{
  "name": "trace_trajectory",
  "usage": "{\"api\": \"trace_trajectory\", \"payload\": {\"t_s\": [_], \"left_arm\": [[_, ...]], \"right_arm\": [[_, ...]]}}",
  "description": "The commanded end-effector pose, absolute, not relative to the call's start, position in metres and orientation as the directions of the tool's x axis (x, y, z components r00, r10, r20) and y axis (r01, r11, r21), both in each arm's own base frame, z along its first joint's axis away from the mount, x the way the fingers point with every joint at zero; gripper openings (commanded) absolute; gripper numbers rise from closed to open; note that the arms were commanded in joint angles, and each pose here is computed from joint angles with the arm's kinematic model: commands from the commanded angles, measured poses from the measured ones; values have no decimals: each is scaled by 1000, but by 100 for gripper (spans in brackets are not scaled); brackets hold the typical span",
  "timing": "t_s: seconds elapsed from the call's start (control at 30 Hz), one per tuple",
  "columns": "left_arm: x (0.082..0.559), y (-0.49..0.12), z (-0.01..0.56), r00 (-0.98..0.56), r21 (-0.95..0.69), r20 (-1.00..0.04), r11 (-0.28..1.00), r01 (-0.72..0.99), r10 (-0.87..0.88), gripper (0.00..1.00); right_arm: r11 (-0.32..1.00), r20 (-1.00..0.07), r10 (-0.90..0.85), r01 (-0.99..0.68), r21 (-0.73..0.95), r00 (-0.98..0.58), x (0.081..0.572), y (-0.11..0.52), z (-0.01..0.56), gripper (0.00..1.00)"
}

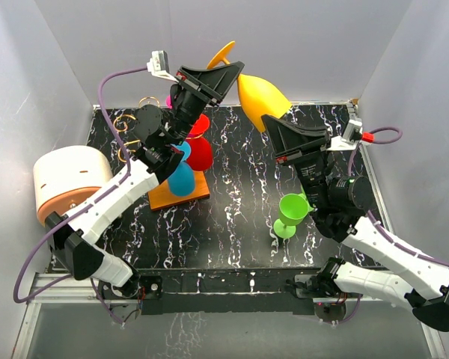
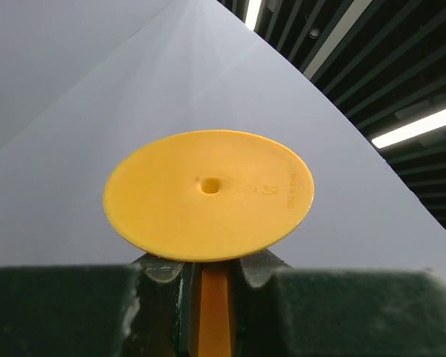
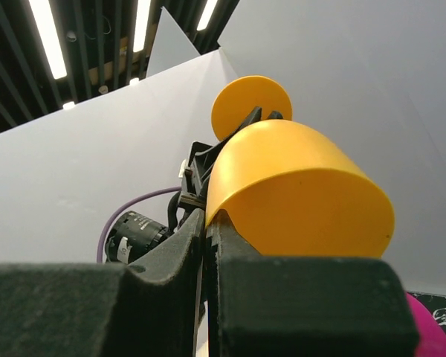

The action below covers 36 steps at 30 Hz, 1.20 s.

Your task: Place the wine glass upside down on the wine glass rack

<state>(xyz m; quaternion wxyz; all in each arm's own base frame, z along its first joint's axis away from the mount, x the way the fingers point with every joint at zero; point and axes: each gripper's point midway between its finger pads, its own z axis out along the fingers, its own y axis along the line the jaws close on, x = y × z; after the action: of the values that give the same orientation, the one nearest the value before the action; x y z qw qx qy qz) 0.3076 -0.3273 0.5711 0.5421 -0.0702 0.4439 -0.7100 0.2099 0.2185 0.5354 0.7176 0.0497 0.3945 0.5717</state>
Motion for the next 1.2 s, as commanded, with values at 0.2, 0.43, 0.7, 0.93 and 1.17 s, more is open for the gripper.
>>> {"api": "trace_trajectory", "payload": {"t_s": [0.2,0.43,0.7,0.93,1.17], "left_arm": [[283,-299,612,-271,-601,-409,34,799,-872,0],[264,-289,594,-164,-519,-577,205,830,-800,0],[229,-308,564,-58,-249,-840,289,924,-539,0],[196,-320,530,140,71,-922,196,978,-361,0],[191,-315,515,276,222,-918,211,952,-284,0]], "right_arm": [[326,-502,865,-729,602,-28,205,204,526,43],[411,-573,815,-618,670,-79,189,170,488,68],[415,-604,771,-561,716,-201,168,158,491,67],[264,-599,710,-649,713,-369,151,203,529,66],[16,-422,734,-607,795,-533,141,220,538,58]]}}
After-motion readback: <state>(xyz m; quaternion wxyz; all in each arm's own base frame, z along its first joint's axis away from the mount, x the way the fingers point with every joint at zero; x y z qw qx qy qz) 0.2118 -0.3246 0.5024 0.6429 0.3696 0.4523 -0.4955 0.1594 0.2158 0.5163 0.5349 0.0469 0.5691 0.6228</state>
